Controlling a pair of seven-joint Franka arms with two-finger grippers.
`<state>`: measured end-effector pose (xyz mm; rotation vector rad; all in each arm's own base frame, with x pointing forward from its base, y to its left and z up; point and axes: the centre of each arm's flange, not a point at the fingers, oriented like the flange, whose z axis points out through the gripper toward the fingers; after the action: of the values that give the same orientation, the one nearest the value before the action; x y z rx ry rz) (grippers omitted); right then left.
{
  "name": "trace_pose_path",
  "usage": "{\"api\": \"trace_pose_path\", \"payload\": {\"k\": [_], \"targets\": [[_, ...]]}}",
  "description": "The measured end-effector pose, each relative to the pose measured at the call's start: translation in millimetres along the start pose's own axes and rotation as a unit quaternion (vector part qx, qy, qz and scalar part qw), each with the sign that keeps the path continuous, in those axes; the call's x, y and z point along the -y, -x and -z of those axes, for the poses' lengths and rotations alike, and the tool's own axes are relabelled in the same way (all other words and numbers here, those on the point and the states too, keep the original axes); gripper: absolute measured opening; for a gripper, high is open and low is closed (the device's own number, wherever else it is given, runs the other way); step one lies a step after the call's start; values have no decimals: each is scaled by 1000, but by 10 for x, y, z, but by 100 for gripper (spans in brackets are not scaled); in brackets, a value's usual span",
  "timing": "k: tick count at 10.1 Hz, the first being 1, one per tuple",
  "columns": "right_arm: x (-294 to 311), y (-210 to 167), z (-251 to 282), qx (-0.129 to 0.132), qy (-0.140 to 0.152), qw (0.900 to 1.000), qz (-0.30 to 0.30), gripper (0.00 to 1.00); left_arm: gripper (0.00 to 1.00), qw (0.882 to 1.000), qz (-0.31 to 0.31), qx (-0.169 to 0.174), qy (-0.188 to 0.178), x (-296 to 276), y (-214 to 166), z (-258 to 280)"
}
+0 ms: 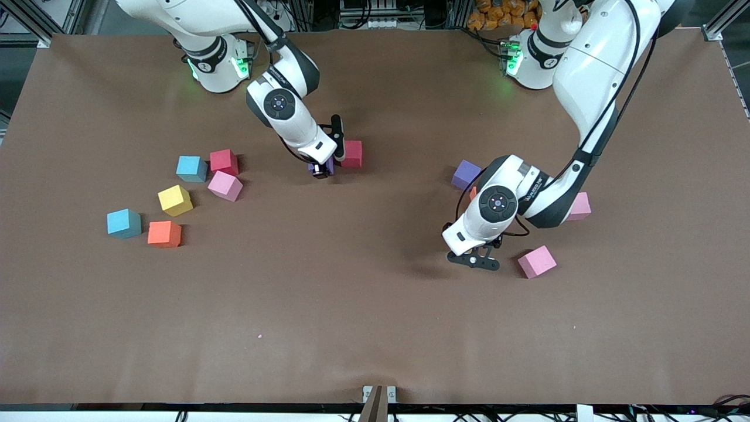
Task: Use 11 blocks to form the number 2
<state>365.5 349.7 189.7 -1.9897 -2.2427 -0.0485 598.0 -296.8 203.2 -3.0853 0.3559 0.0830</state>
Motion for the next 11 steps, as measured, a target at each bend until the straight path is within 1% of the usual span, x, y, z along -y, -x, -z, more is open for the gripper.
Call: {"api": "trace_pose_path", "payload": {"k": [1,3,5,7,8,10,11], "targets": [[26,-19,-28,1,-3,1000,3,58,89,1000,1,1,0,0,5,-7],[70,-56,-60,1,-7,1000,8,58,60,1000,14,1,0,-6,11,-7],[94,-75,-68,1,-8,1000,9,58,59,999,48,0,1,-26,14,2],[104,-81,-71,1,-9,1000,3,58,59,994,106,-2,4,-78,21,43],[113,-94,-72,1,-9,1000,-2,58,59,989,146,-5,8,-145,28,104],[190,-186,-79,-1,-12,1000,-19,58,59,974,226,-16,14,-215,6,256],[217,-211,-84,-1,-14,1000,-23,58,59,964,263,-22,18,-214,-14,347]]}}
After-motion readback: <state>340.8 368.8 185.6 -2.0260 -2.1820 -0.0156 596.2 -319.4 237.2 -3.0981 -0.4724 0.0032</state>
